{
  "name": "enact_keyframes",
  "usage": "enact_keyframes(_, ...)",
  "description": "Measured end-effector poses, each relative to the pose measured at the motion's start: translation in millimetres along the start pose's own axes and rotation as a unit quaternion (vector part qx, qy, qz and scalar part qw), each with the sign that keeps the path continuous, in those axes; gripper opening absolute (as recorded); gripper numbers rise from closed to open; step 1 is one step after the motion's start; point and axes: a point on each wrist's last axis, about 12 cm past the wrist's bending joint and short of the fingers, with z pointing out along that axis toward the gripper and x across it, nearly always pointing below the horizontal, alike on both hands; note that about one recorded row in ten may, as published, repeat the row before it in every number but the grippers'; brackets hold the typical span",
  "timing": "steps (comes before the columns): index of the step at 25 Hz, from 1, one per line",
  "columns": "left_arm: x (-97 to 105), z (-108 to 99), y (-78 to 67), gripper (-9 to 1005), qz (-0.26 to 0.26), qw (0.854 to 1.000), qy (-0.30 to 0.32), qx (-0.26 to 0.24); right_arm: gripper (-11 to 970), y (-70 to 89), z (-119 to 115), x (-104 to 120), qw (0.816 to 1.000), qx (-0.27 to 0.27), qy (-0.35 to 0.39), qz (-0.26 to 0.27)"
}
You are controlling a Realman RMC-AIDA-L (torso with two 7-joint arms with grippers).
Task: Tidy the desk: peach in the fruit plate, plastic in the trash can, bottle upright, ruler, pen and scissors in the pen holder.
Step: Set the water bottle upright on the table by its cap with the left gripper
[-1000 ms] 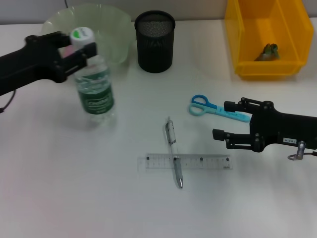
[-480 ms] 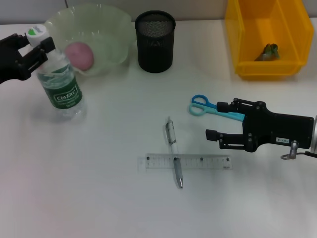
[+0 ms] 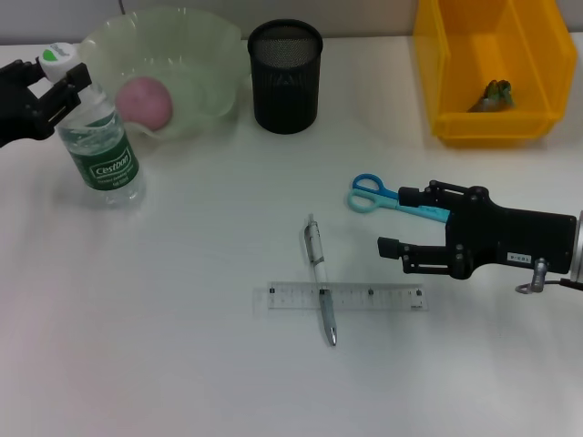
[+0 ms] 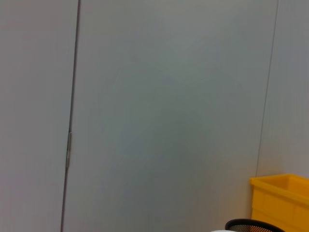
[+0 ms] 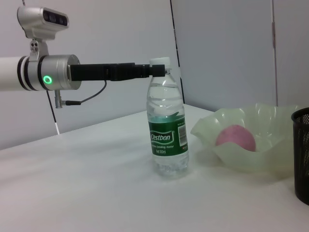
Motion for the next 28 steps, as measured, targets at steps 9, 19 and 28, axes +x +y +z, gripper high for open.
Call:
enact_keyframes(9,3.7,3.7,2.0,438,0.005,1.000,0.007,-0.011,803,0.2,-0.5,0.5,1.000,0.001,0.000,0.001)
enact_keyframes(19,3.9,6.2,4.7,438,0.005,1.000,0.010,-0.021,801,-0.2,-0.2,0.2,1.000,0.001,0.000,0.001)
enact_keyframes(28,4.4,6.9,4.5,505,0.004,1.000,0.011,-0.022,800,-0.5,0.1,-0.2,1.000,0.001,0.000,0.001)
